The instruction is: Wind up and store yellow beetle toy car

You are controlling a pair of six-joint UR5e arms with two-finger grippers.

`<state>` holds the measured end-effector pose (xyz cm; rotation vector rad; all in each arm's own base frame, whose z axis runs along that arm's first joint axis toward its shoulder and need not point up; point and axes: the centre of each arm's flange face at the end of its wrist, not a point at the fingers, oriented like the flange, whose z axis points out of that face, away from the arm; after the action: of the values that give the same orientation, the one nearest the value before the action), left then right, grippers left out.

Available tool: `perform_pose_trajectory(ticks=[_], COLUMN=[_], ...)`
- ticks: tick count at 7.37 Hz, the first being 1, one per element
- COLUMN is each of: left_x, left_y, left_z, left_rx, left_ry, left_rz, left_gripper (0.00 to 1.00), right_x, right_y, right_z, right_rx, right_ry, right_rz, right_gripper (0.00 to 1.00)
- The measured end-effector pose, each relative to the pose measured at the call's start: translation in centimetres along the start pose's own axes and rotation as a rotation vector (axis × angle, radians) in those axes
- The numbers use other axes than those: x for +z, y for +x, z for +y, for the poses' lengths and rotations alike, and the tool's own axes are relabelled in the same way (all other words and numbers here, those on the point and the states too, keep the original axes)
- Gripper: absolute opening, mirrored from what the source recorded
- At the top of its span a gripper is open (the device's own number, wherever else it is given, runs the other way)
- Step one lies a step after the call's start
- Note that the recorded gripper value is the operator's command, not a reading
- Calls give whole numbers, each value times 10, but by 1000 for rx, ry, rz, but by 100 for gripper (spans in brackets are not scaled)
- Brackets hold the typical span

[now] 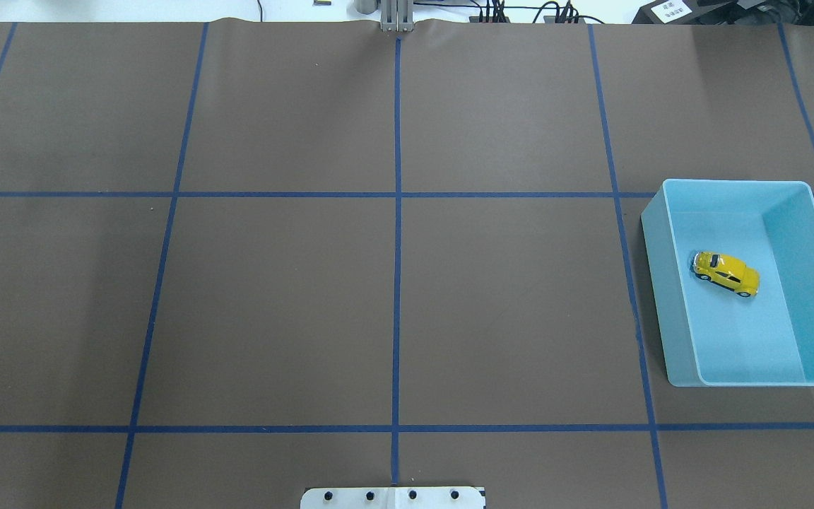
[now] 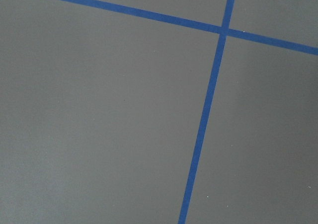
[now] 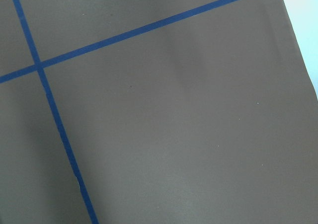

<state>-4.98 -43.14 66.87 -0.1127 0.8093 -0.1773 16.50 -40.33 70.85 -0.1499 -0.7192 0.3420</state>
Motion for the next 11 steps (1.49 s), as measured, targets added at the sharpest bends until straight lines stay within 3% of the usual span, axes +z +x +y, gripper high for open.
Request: perform_pose_trajectory(ticks=[2, 4, 5, 6, 9, 11], left_x=[0, 0, 0, 0, 0, 0], left_y=[0, 0, 0, 0, 0, 0], left_z=[0, 0, 0, 0, 0, 0], left_rx=[0, 0, -1, -2, -3, -3], left_ry=[-1, -1, 0, 0, 0, -1], left_rz=[0, 0, 0, 0, 0, 0], left_gripper=[100, 100, 100, 100, 100, 100], right_x=[7, 5, 3, -1, -7, -11], right_y=[-32, -107, -129, -140, -144, -150], right_z=[-15, -44, -48, -49, -30, -26], right_rx=[-8, 143, 191, 185, -120, -180], right_ry=[-15, -5, 3, 12, 13, 10], right_rz=[25, 64, 64, 59, 42, -2], right_gripper=[100, 100, 100, 100, 100, 100])
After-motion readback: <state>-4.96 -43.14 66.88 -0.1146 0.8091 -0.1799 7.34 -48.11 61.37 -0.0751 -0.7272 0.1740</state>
